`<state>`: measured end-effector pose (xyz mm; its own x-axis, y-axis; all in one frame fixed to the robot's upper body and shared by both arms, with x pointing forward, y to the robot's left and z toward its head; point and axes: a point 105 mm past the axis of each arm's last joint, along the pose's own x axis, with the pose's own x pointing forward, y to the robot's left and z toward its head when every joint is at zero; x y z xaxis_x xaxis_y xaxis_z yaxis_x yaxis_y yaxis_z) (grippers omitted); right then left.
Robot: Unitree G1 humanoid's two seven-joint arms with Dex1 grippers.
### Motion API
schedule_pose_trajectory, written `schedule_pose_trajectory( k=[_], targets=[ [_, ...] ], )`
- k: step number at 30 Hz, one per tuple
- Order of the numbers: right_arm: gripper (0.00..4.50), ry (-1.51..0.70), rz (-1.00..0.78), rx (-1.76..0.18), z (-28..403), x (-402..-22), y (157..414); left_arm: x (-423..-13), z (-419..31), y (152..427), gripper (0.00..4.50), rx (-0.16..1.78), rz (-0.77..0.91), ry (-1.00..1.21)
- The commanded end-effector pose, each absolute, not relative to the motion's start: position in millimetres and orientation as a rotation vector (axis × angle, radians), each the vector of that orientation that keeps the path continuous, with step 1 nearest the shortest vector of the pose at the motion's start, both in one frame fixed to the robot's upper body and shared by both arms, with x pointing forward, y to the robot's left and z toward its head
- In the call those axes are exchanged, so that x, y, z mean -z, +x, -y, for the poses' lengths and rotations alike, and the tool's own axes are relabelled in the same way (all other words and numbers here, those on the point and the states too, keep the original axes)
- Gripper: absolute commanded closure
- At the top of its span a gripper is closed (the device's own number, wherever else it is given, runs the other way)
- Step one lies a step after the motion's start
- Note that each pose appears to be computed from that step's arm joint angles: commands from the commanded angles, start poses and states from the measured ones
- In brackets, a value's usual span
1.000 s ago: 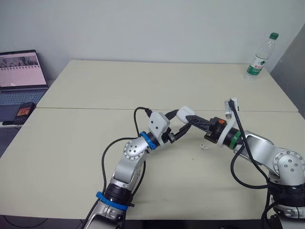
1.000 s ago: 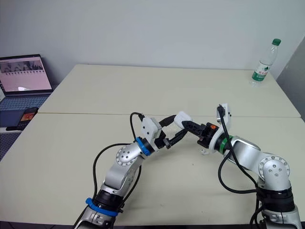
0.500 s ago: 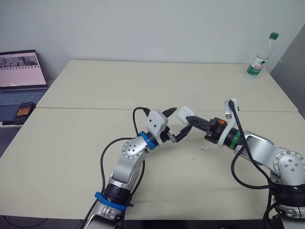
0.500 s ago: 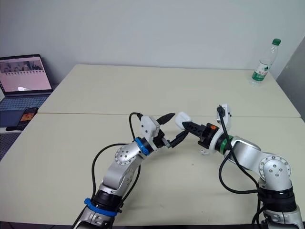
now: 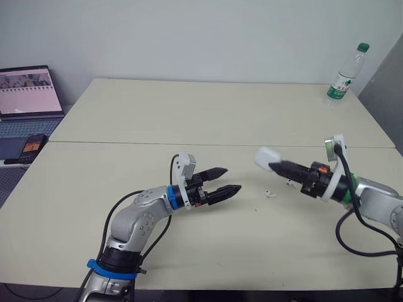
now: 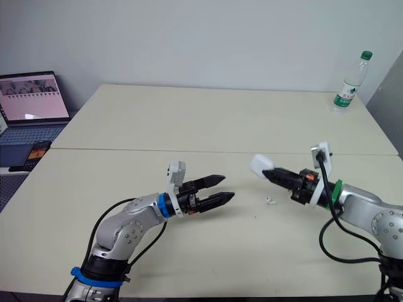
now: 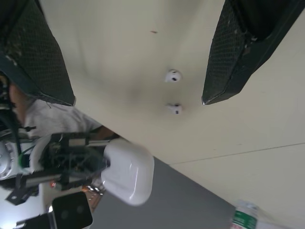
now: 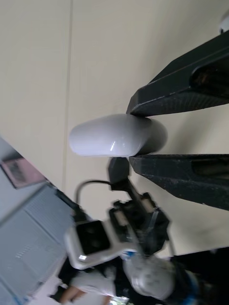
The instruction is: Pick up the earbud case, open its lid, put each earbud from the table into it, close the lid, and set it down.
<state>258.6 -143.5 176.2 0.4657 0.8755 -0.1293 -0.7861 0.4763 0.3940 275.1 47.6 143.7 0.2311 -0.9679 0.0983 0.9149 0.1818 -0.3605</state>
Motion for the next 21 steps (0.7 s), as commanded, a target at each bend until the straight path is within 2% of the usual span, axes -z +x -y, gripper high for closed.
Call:
schedule_pose_trajectory(
  k=[1,8,18,21],
  targets=[
    [3.77,0.23,-0.326,-1.193,133,-185,240,-153,-42,262,0.04,1.451,-0.179,-0.372],
    [3.77,0.145,-0.375,-1.304,125,-182,225,-155,-33,248,0.04,1.593,-0.213,-0.326],
    [3.77,0.113,-0.379,-1.318,121,-182,223,-167,-28,245,0.04,1.669,-0.195,-0.342],
    [3.77,0.112,-0.375,-1.316,121,-183,223,-166,-28,243,0.68,1.677,-0.205,-0.337]
  ],
)
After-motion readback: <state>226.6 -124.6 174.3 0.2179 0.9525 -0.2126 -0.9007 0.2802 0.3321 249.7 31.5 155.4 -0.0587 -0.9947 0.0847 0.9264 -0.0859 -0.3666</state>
